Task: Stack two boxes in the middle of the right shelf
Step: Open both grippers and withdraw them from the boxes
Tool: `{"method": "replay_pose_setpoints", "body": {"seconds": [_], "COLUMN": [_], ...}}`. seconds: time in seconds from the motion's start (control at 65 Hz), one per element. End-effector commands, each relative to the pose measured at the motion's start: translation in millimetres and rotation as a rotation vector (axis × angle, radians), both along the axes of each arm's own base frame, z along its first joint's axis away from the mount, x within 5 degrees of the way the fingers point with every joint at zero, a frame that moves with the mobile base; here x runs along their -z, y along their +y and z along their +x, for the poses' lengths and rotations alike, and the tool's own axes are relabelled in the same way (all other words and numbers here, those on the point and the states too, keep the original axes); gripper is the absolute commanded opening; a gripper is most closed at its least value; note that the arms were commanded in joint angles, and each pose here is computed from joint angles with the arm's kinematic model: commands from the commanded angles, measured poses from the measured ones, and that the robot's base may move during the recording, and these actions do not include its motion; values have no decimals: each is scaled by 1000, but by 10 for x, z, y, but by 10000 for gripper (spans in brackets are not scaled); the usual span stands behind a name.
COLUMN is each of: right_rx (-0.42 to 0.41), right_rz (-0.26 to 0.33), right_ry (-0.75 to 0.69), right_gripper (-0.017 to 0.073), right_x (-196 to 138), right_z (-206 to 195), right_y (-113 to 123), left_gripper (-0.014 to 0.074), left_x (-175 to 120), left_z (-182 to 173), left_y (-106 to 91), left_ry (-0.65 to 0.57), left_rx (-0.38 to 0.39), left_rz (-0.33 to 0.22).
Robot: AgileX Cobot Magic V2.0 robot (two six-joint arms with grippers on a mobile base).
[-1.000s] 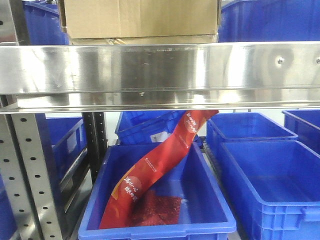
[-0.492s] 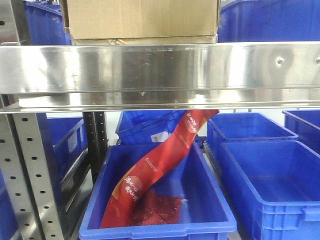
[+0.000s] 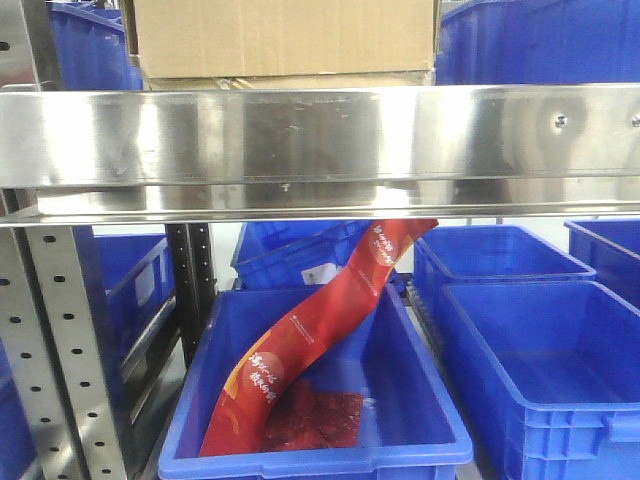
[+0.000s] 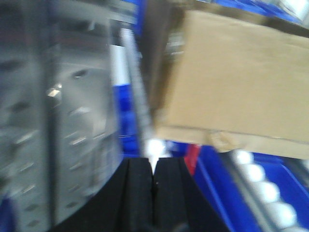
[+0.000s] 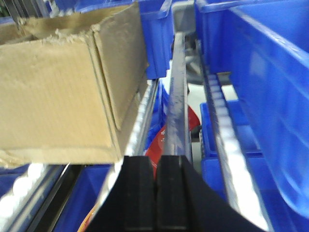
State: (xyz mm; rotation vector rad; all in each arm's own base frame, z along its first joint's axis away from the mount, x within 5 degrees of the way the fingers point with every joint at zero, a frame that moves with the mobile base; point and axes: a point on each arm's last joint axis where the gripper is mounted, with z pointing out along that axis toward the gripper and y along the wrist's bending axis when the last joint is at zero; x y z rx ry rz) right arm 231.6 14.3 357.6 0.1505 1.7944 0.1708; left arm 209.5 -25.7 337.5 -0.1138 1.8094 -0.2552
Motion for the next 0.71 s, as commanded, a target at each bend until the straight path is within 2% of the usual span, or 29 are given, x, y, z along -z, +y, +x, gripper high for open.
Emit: {"method": "replay_pose_setpoints", "body": {"seconds": [0.0, 0.154, 0.292, 0.492, 0.692], "right_rx": [1, -5, -3, -11, -29], "right_rz": [10, 17, 18, 20, 22], "right_ry": [-48, -109, -150, -326, -469], "right_gripper": [-162, -162, -162, -162, -162], "right_x": [121, 387, 490, 309, 167], "right_z": [-186, -524, -823, -1175, -1389], "right_y": [-52, -95, -101, -98, -84], "left_gripper": [-92, -92, -92, -92, -92], "left_x": [43, 165, 124, -23, -97], "left_z": [-191, -559, -890, -1249, -1468], "left_y": [70, 126, 156, 187, 206], "left_ry": [-51, -100, -203, -371, -470], "left_rx": [-23, -34, -35, -34, -33], "left_rz": [-13, -18, -29, -47, -57]}}
